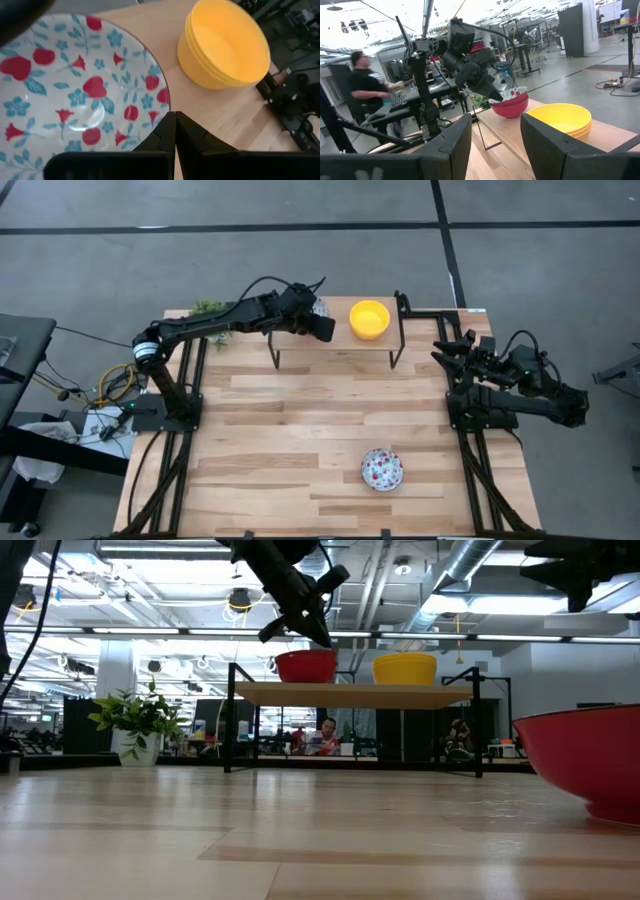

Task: Pick & Place Mini bowls
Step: Stack the top orange bowl on the orange bowl on the shelf

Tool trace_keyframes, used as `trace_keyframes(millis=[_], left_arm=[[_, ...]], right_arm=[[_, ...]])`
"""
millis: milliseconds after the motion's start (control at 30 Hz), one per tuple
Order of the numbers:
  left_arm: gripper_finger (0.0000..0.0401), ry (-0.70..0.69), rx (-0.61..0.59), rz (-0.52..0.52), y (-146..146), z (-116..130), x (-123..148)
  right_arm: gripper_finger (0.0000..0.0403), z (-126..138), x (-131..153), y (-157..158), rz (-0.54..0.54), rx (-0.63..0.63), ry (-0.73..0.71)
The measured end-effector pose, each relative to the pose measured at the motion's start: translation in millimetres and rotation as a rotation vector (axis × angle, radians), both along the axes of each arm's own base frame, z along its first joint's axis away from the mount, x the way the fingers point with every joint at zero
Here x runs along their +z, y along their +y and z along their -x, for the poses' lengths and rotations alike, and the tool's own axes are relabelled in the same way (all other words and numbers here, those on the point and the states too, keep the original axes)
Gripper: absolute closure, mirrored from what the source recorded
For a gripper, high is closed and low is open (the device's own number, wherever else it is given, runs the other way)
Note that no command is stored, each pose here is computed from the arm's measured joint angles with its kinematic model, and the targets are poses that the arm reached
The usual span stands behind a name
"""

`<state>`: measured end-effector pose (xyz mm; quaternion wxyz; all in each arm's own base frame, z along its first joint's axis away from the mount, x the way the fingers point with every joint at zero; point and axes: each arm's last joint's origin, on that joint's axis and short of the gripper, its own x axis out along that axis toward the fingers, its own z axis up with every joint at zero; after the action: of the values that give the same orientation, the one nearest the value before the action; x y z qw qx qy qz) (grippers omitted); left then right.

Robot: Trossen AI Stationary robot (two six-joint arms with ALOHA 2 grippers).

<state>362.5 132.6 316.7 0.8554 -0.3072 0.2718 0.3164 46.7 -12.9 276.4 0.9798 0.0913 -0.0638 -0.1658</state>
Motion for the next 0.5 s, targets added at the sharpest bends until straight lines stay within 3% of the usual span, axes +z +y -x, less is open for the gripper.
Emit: trace_keyframes(millis=[500], left_arm=[[0.0396,0.043,0.017,0.002,3.4,-3.6,-10.7]], right_arm=[[0.0244,0.0,0.0,0.0,0.000,-0.001,0.000]])
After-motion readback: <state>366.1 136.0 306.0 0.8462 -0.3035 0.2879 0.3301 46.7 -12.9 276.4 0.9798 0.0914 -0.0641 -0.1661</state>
